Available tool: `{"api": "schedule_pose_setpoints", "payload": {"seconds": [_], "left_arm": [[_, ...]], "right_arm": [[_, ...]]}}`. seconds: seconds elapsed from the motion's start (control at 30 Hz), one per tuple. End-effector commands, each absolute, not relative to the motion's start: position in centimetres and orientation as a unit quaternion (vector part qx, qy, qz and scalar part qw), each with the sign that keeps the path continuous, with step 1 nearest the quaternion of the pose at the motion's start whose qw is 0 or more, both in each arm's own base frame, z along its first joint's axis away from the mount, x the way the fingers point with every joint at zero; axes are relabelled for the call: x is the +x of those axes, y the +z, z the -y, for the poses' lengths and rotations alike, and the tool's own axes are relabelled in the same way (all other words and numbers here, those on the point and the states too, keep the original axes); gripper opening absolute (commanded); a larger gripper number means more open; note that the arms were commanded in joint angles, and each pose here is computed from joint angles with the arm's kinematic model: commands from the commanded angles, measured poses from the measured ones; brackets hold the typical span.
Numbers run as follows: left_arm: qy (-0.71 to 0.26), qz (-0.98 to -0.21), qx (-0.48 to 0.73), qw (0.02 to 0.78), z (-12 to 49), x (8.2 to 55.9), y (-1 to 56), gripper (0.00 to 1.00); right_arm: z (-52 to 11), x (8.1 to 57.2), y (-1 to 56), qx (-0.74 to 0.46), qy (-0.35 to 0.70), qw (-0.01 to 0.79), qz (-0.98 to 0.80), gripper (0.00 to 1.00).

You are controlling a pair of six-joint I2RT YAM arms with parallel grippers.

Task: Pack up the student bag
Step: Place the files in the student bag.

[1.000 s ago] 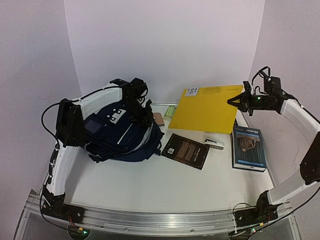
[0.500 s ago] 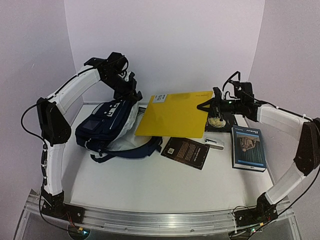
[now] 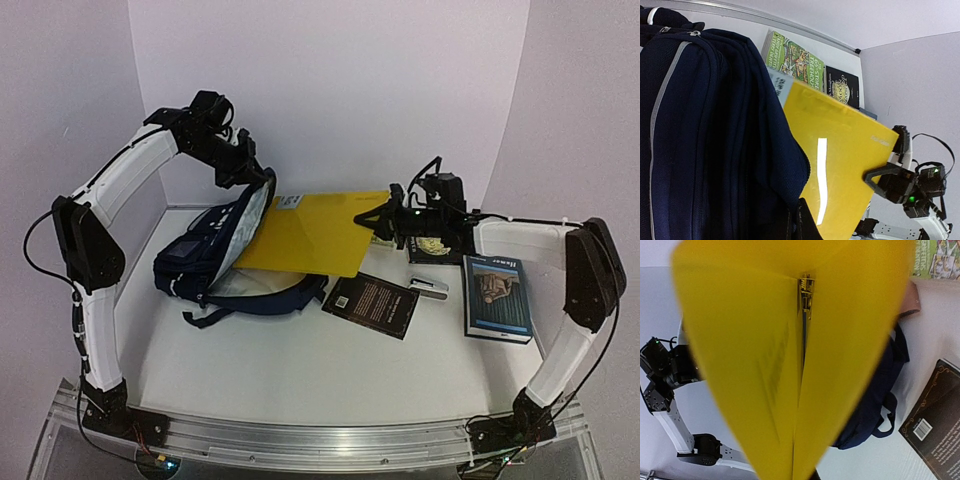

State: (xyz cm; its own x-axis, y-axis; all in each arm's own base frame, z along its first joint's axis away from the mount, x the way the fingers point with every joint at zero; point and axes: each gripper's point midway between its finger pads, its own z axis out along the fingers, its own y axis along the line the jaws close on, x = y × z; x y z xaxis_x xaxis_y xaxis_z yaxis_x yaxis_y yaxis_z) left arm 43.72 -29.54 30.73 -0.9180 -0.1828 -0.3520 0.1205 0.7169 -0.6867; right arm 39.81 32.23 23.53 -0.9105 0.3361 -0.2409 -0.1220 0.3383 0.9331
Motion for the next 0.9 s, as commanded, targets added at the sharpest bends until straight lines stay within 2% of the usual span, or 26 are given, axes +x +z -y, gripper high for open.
{"api": "schedule_pose_setpoints", "payload": {"seconds": [0.0, 0.3, 0.87], "left_arm": [[-0.467, -0.83, 0.009, 0.304, 29.8, 43.4, 41.5, 0.0], [-0.505, -0.809, 0.02, 0.3, 30.7, 43.3, 42.8, 0.0], [-0.546, -0.794, 0.076, 0.256, 32.5, 39.0, 43.4, 0.0]], "right_arm": [[-35.7, 40.6, 27.2, 0.061, 0.623, 0.22, -0.748, 0.0], [-40.6, 41.3, 24.0, 0.096, 0.642, 0.185, -0.737, 0.0], [-50.5, 42.6, 20.0, 0.043, 0.649, 0.175, -0.739, 0.0]]}}
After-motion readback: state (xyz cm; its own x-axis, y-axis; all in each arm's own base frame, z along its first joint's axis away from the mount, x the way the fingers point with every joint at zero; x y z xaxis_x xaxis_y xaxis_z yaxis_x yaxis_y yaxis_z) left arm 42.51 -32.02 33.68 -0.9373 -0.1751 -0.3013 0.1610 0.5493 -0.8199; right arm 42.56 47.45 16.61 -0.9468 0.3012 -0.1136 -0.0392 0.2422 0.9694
